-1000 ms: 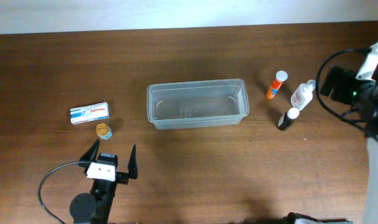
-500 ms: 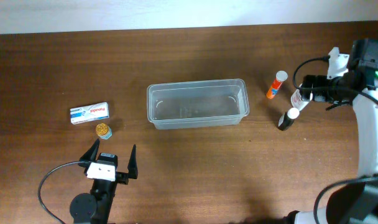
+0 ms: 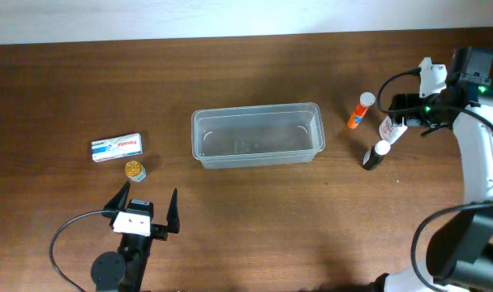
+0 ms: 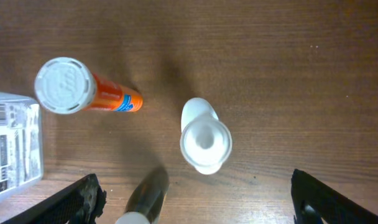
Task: Pack container
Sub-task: 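Move the right gripper up over the white Calamol bottle, then grasp the white Calamol bottle with the right gripper and lift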
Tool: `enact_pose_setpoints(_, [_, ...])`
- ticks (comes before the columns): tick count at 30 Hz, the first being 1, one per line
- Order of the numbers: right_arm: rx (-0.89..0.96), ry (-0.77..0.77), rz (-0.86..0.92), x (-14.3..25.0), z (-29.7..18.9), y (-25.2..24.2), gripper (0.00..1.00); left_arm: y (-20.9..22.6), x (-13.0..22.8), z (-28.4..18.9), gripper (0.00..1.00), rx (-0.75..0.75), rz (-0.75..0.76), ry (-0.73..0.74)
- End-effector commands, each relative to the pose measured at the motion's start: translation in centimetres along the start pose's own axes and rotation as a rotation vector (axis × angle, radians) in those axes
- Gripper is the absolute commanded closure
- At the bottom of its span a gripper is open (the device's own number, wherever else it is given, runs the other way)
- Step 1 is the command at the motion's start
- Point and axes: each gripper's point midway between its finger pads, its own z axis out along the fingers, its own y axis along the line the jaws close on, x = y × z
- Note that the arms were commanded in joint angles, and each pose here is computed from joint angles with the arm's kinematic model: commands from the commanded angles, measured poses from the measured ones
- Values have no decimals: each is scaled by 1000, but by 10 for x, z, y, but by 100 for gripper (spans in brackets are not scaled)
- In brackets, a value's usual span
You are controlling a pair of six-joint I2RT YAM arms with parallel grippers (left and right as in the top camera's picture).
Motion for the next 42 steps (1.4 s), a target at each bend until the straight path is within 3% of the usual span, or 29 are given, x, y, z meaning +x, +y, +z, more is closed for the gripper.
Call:
enact_pose_setpoints(1, [-16,14,-9,-1,13,-3,12,-1,2,0,0,7,16,-2])
enact_pose_setpoints(23, [-48,101,19,17,71,-21,27,-1,2,0,0,7,16,-2])
enact_pose_setpoints(35, [-59,109,21,19,87,-22,54,-1,2,0,0,7,16,-2])
enact_pose_setpoints(42, [-53,88,17,14,88,-23,78,-1,2,0,0,7,16,-2])
